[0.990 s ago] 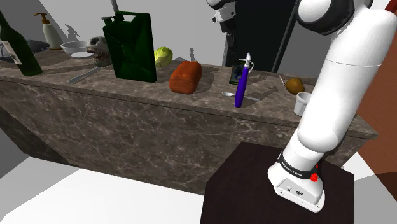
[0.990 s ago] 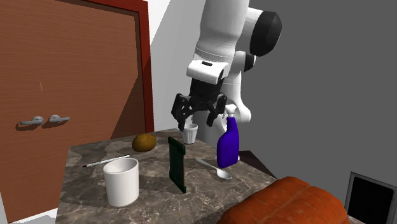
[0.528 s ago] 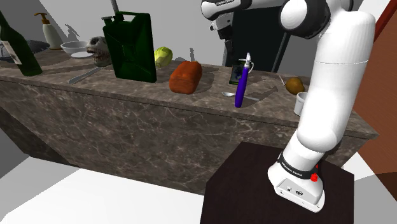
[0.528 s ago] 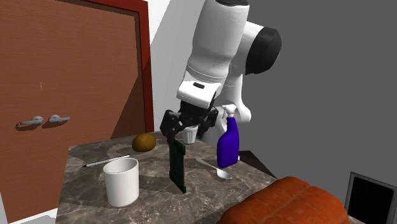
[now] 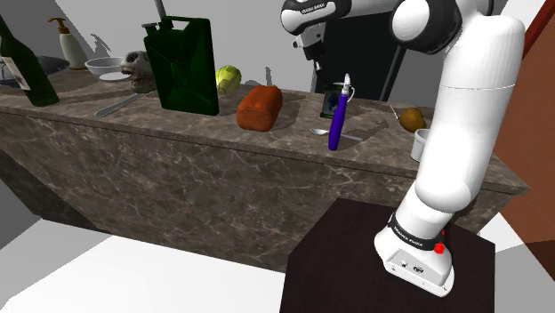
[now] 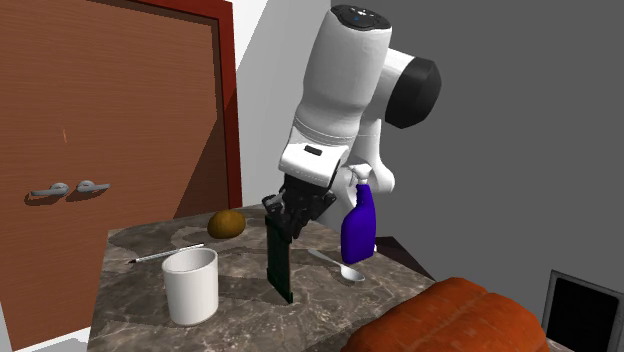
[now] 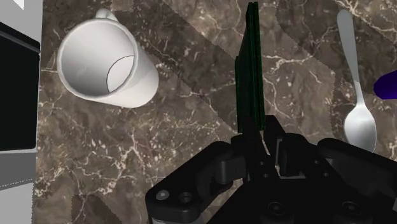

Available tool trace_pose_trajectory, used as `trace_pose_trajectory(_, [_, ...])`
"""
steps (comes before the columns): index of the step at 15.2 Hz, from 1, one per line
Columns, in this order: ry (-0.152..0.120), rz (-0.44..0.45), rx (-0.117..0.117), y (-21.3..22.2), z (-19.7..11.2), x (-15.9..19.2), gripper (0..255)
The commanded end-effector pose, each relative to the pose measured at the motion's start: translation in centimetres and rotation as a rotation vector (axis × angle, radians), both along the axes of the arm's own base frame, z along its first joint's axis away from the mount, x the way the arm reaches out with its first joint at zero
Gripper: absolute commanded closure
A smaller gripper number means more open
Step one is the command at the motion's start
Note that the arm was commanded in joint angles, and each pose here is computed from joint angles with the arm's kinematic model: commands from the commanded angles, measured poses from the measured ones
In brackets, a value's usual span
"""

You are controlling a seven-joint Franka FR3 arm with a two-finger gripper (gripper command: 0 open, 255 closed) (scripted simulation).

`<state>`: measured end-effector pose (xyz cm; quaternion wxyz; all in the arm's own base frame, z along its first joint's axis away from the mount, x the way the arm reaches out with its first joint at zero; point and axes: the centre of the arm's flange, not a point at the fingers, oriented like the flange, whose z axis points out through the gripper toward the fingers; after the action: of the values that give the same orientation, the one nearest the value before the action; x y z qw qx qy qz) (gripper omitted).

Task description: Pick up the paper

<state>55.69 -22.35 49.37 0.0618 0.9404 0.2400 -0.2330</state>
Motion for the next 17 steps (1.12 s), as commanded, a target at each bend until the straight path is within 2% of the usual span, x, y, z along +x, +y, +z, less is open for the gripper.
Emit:
trace_pose_trajectory(1, [0.000,0.000,0.000,0.0,0.0,0.0,255])
trace_pose_trajectory(6, [0.000,0.000,0.000,-0.1,0.0,0.1,255])
trace_pose_trajectory(17, [0.000,0.000,0.000,-0.1,5.8,0.1,255])
